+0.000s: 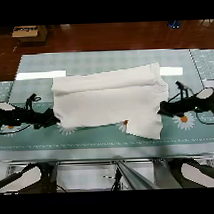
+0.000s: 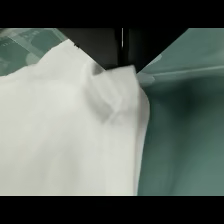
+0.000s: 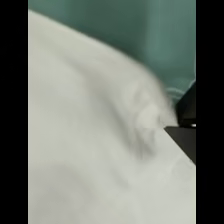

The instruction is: Fold the shirts.

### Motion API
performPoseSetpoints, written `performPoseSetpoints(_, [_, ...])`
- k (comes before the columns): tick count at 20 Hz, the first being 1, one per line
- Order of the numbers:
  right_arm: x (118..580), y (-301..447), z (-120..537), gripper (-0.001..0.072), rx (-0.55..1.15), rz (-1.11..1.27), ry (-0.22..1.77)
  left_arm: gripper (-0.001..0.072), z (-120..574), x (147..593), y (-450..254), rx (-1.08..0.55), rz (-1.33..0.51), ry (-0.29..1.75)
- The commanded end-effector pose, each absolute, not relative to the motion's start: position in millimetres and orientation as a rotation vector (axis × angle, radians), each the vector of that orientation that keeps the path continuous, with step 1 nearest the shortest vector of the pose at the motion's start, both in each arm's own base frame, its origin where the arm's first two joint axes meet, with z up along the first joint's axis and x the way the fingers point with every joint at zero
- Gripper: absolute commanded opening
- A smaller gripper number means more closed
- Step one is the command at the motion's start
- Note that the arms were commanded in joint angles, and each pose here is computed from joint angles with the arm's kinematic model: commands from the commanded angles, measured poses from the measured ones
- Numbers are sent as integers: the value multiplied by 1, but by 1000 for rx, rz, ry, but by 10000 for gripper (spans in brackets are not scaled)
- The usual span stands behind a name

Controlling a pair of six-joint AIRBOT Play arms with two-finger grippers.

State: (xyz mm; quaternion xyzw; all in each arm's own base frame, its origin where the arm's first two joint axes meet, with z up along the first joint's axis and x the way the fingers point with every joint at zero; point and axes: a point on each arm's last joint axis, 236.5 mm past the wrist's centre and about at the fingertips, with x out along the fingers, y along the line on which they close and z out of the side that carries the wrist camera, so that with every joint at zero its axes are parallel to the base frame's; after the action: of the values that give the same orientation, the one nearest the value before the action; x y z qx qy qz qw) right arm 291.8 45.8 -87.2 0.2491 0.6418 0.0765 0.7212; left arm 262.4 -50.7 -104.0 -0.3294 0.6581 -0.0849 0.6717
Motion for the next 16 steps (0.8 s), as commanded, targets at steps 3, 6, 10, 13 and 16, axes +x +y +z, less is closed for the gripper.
performPoseSetpoints(3, [361, 24, 28, 28, 456, 191, 1060, 21, -6, 338, -84, -927, -415, 1162])
performPoseSetpoints(6, [409, 31, 74, 28, 432, 206, 878, 21, 43, 375, -82, -943, -462, 1016])
performPoseSetpoints(10, [472, 32, 81, 28, 465, 144, 744, 21, 74, 420, -53, -884, -374, 845])
performPoseSetpoints(13, [509, 34, 63, 28, 555, 118, 718, 21, 57, 435, -41, -911, -318, 848])
performPoseSetpoints(16, [543, 25, 58, 28, 643, 73, 653, 21, 23, 439, -38, -952, -287, 912])
